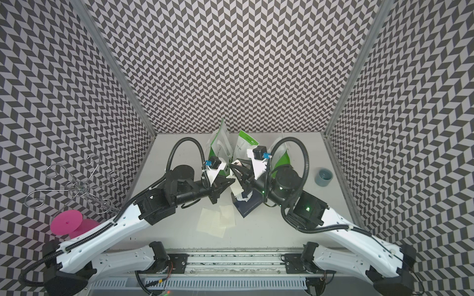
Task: Staple the receipts to the bags
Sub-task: Adjust the stapler in the takeout bag, then staple the receipt to the takeout bag, then pick up the stapler from the takeout bag.
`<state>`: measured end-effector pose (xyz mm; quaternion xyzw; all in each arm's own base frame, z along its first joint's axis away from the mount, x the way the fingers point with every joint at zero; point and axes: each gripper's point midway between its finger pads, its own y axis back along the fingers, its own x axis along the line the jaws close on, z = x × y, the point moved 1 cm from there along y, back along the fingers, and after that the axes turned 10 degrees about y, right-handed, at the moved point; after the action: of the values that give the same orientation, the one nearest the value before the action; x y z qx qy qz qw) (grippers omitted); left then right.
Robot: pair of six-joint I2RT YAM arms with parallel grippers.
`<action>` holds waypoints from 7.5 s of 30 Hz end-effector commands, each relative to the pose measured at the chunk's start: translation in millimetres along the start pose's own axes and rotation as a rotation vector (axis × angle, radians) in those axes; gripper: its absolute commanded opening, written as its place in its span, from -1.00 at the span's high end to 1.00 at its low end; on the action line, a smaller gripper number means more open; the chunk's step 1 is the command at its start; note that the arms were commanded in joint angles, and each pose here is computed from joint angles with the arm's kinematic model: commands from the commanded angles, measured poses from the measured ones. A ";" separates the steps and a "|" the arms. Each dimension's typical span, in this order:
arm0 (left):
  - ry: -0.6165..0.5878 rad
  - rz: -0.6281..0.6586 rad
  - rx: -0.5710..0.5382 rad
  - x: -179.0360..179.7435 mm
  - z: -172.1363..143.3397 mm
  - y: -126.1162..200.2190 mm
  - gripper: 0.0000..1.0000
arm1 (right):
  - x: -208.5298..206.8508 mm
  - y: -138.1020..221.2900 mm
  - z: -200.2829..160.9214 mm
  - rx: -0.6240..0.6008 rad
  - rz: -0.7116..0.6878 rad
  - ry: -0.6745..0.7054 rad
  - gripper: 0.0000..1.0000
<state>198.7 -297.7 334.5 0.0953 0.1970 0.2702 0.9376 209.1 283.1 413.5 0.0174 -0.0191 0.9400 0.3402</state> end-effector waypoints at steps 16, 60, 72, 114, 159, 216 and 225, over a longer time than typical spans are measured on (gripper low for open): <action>-0.019 0.004 -0.059 -4.5 11.5 2.3 1.00 | -13.6 -2.2 27.4 -0.117 -0.132 -0.007 1.00; -0.150 -0.032 -0.116 -18.0 33.6 11.6 1.00 | -26.1 14.9 -55.0 0.122 -0.252 0.033 0.87; -0.196 -0.055 -0.071 -15.2 24.8 10.1 1.00 | -19.9 25.4 -39.5 0.112 -0.200 0.023 -0.20; -0.321 -0.580 0.081 -65.1 -15.4 61.5 1.00 | 66.3 61.8 -26.4 0.185 0.433 0.190 -1.00; -0.092 -0.262 -0.069 -36.4 11.3 35.5 1.00 | -6.8 48.7 55.1 -0.155 0.060 0.111 -1.00; 0.154 0.164 -0.084 20.4 14.5 35.7 1.00 | -80.2 50.4 -2.5 -0.032 -0.422 -0.066 1.00; 0.279 0.407 -0.047 52.8 -4.1 94.3 1.00 | -83.2 56.6 -24.2 -0.005 -0.423 -0.068 1.00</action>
<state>194.6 -225.0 333.7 0.0881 0.2787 0.4078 0.8650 238.2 193.6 373.1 0.0475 0.0037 0.8482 0.5276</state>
